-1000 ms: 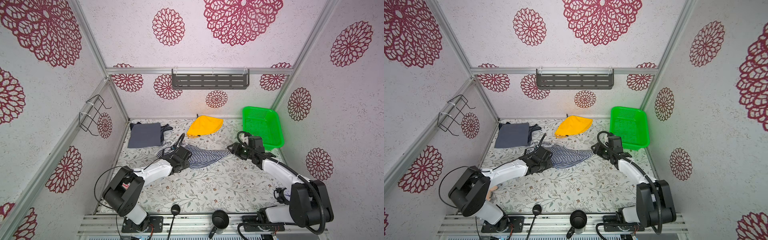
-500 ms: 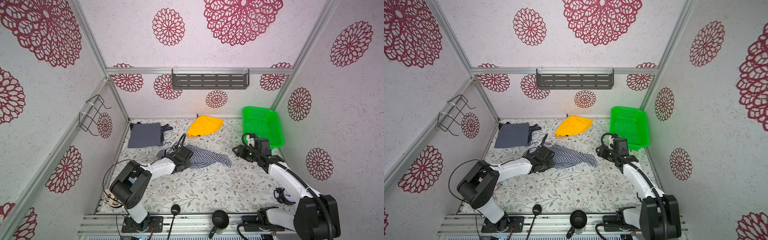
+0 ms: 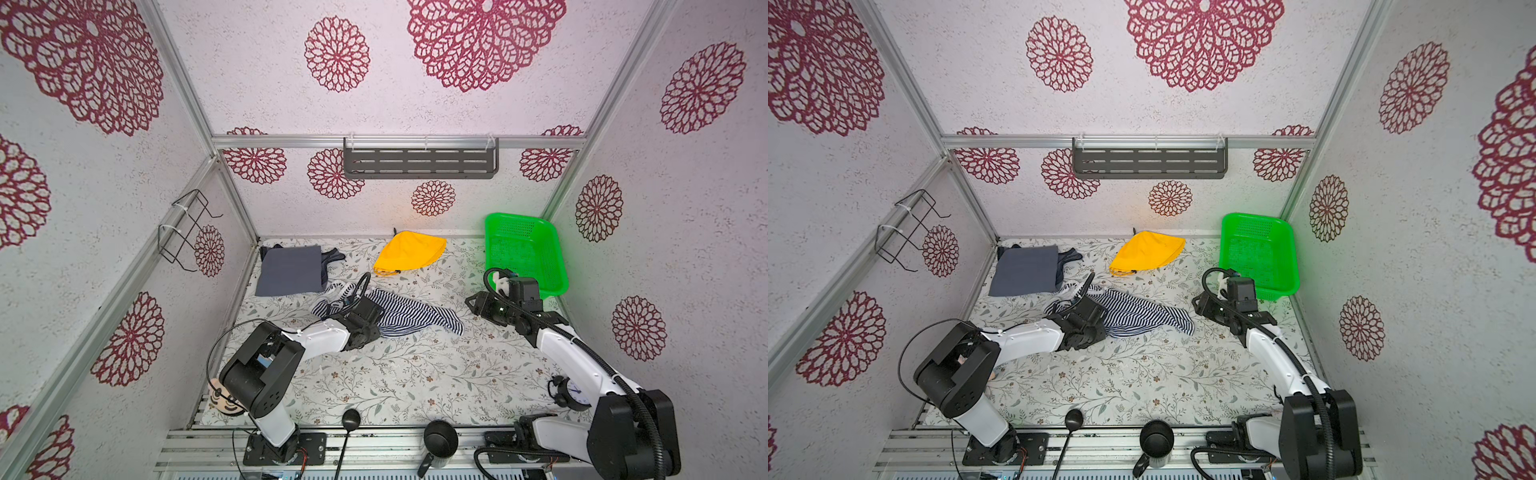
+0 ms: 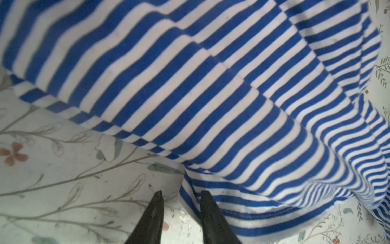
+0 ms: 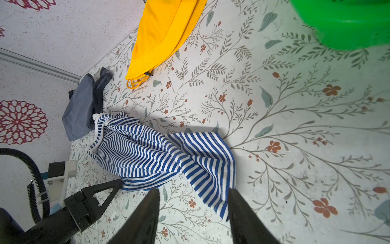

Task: Fold and stack tank tops
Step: Smooth out the tank top at the center of the table.

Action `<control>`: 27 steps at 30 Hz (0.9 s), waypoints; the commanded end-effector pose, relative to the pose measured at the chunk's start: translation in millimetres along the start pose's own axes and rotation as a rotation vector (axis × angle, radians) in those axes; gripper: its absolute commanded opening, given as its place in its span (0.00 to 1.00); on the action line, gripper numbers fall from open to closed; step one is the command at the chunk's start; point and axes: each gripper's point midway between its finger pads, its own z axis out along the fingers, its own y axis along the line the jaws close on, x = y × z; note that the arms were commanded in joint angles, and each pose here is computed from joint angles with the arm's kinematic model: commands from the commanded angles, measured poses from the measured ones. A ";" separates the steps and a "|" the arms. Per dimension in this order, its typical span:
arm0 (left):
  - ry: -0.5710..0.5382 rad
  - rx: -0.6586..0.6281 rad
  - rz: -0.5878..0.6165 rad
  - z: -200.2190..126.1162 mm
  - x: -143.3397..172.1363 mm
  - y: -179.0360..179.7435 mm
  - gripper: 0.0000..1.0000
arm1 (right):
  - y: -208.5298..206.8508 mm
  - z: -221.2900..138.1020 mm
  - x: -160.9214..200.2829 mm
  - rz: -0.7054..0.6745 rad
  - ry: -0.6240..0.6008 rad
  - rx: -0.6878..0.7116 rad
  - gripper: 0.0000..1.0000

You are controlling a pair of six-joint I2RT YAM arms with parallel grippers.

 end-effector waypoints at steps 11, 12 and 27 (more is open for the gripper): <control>-0.020 0.008 -0.006 10.4 -11.7 -9.3 0.10 | -18.3 -10.4 8.5 -0.304 0.112 0.131 0.56; -0.022 0.005 -0.004 10.8 -13.3 -9.7 0.05 | -24.5 -10.3 11.8 -0.350 0.145 0.170 0.57; -0.055 0.028 0.009 -6.4 -24.3 -15.9 0.00 | -16.5 62.5 65.3 -0.713 0.354 0.324 0.70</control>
